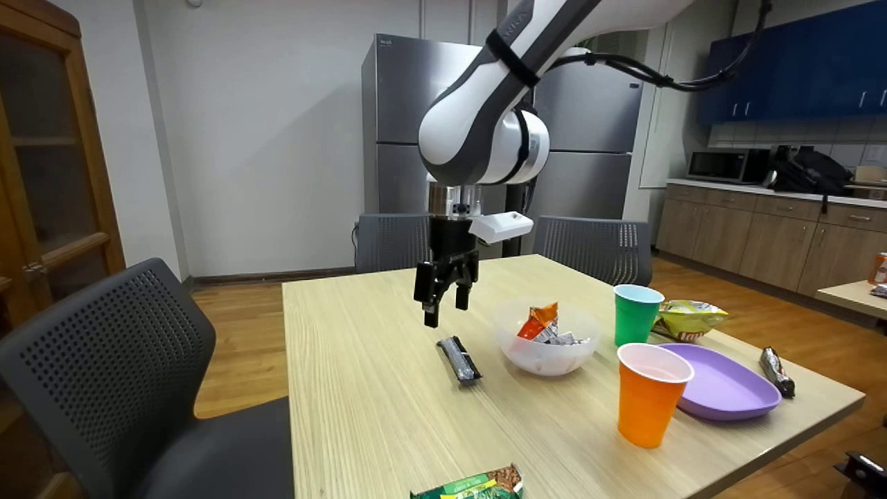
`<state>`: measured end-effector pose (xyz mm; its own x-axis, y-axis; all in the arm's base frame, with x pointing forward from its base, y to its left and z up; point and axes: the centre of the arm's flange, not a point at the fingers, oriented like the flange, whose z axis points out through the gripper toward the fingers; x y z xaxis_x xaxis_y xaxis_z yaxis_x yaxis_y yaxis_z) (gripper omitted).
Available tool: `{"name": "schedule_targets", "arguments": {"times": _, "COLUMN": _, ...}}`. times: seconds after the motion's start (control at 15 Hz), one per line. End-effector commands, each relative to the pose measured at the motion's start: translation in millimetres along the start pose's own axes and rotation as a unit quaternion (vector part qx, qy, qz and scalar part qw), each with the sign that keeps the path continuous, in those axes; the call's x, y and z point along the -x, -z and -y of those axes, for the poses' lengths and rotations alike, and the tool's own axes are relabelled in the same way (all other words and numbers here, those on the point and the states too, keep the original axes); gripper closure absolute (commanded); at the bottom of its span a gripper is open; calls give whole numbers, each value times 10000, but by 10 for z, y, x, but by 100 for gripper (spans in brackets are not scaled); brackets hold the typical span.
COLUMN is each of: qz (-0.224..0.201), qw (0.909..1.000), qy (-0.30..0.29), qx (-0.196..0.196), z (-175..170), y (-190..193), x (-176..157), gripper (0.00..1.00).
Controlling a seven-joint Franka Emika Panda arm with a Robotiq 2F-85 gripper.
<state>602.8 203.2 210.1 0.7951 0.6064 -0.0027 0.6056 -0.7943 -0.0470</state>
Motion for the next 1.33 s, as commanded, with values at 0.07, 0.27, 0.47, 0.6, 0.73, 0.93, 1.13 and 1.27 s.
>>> {"name": "schedule_targets", "arguments": {"times": 0.07, "qz": 290, "qw": 9987, "qy": -411, "qx": -82, "z": -159, "y": -247, "x": -243, "gripper": 0}}
{"name": "schedule_targets", "arguments": {"times": 0.27, "qz": 478, "qw": 9966, "qy": -668, "qx": -72, "z": -244, "y": -388, "x": -274, "gripper": 0}}
{"name": "schedule_targets", "arguments": {"times": 0.47, "qz": 593, "qw": 9947, "qy": -820, "qx": -154, "z": -314, "y": -517, "x": -303, "gripper": 0}}
{"name": "schedule_targets", "arguments": {"times": 0.6, "qz": 679, "qw": 9933, "qy": -913, "qx": -179, "z": -351, "y": -594, "x": -315, "gripper": 0}}
{"name": "schedule_targets", "arguments": {"times": 0.73, "qz": 743, "qw": 9918, "qy": -1021, "qx": -177, "z": -392, "y": -670, "x": -327, "gripper": 0}}
{"name": "schedule_targets", "arguments": {"times": 0.93, "qz": 832, "qw": 9892, "qy": -1197, "qx": -177, "z": -449, "y": -770, "x": -331, "gripper": 0}}
{"name": "schedule_targets", "arguments": {"times": 1.13, "qz": 865, "qw": 9842, "qy": -1532, "qx": -199, "z": -506, "y": -848, "x": -328, "gripper": 0}}
{"name": "schedule_targets", "arguments": {"times": 1.27, "qz": 850, "qw": 9810, "qy": -1727, "qx": -230, "z": -536, "y": -874, "x": -325, "gripper": 0}}
